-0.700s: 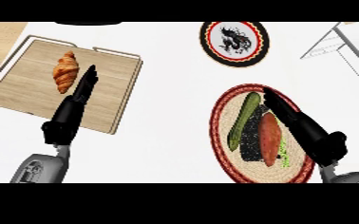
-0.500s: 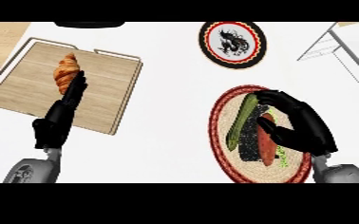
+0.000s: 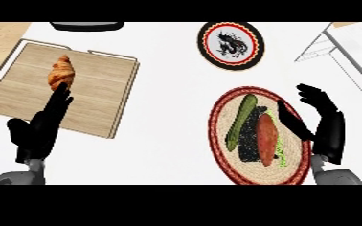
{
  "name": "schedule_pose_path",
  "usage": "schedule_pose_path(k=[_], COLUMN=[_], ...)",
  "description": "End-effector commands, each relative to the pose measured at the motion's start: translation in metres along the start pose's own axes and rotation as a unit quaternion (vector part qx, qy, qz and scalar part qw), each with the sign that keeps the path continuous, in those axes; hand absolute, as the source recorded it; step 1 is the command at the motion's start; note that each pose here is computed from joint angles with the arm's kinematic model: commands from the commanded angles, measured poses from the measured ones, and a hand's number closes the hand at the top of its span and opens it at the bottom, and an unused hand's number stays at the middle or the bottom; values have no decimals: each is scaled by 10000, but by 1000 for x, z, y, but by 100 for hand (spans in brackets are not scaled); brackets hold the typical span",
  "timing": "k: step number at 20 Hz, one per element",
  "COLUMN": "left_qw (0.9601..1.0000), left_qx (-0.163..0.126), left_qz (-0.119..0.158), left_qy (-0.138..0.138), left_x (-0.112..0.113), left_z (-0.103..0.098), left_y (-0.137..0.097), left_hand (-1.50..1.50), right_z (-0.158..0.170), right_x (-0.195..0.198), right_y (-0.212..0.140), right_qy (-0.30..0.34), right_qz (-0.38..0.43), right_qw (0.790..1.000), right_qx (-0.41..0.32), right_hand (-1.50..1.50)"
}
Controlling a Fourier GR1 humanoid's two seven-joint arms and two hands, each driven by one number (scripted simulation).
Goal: Pick the sweet potato from the placemat and place it in the tiered shelf
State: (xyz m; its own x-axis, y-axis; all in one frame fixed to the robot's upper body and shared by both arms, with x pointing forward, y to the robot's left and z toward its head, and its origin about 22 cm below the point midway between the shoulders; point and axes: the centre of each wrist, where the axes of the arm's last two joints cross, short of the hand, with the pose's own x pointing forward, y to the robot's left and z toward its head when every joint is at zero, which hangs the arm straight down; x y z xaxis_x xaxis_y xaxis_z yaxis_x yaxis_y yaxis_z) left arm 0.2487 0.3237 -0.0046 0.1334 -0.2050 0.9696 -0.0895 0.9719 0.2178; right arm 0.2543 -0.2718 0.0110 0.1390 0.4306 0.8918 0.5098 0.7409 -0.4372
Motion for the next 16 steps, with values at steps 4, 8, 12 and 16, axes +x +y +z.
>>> schedule_pose_path(k=[4, 8, 12, 16], left_qw=[9985, 9985, 9981, 9985], left_qx=[126, 207, 283, 2], left_qz=[20, -2, -43, -9], left_qy=[532, 506, 552, 556], left_x=[-3, -1, 1, -4], left_z=[6, 3, 5, 12], left_y=[24, 28, 30, 19], left_hand=[0, 0, 0, 0], right_z=[48, 44, 32, 44], right_x=[12, -17, -2, 15], right_y=[63, 49, 44, 67], right_qy=[152, 656, 1239, 1868], right_qz=[443, 1794, 2657, 3564], right_qw=[9958, 9796, 9556, 9136], right_qx=[-791, -632, -281, 588], right_hand=[-150, -150, -150, -150])
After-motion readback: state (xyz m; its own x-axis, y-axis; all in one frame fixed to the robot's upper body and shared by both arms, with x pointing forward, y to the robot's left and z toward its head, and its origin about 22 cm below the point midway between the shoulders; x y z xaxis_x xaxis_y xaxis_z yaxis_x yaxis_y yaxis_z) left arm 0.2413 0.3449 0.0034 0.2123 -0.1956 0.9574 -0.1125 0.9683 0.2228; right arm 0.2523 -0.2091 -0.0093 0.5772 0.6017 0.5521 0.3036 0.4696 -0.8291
